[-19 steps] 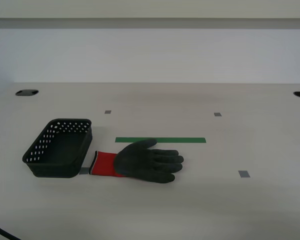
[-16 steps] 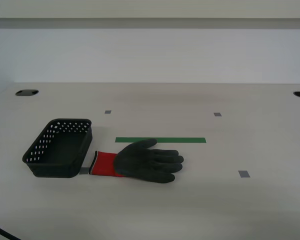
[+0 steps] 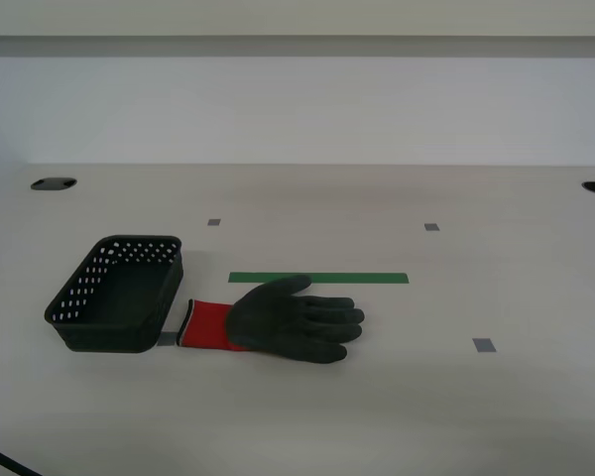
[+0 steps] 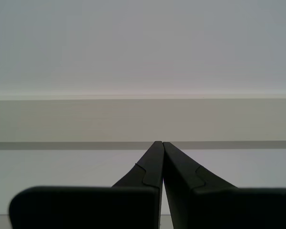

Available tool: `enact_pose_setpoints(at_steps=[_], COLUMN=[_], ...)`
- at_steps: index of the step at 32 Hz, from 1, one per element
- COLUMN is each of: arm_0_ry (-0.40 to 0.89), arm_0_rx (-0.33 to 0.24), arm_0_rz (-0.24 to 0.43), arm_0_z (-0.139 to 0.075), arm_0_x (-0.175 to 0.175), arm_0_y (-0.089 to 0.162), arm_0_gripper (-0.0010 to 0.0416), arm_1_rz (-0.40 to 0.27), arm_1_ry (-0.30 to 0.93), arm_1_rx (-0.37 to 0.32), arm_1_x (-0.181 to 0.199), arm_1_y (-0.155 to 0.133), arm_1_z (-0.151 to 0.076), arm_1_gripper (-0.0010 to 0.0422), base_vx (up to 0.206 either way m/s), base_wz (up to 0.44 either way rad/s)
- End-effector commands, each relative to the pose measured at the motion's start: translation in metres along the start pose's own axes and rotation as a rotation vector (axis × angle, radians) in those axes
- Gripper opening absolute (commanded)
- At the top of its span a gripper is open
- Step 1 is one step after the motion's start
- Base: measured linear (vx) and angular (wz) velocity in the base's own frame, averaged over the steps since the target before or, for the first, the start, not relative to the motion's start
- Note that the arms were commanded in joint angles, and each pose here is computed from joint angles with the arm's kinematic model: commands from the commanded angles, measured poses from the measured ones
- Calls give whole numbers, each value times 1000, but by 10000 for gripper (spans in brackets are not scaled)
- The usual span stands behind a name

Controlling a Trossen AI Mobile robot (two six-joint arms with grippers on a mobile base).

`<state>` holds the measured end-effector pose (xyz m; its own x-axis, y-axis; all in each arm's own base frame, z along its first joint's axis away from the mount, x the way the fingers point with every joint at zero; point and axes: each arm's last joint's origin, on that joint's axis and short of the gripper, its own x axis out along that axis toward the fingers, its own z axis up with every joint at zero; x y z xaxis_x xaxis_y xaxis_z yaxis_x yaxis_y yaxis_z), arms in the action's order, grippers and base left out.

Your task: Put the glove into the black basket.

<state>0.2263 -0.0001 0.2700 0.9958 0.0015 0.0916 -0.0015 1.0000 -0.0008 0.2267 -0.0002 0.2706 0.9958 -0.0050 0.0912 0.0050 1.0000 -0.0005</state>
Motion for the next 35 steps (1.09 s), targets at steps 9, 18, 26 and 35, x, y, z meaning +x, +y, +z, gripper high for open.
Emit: enact_pose_setpoints(at_steps=[9, 18, 26, 35], arm_0_ry=[-4, -4, -4, -4], arm_0_rx=[0, 0, 0, 0], arm_0_rz=[0, 1, 1, 1], arm_0_z=[1, 1, 1, 1], arm_0_x=[0, 0, 0, 0], arm_0_y=[0, 0, 0, 0], arm_0_gripper=[1, 0, 1, 1], arm_1_rz=[-2, -2, -3, -284], arm_1_ry=[-4, -4, -27, 264], arm_1_rx=[0, 1, -3, -113], arm_1_x=[0, 0, 2, 19], arm_1_y=[0, 0, 0, -20], arm_1_z=[1, 1, 7, 43], arm_1_gripper=[0, 0, 0, 0], base_vx=[0, 0, 0, 0], base_wz=[0, 0, 0, 0])
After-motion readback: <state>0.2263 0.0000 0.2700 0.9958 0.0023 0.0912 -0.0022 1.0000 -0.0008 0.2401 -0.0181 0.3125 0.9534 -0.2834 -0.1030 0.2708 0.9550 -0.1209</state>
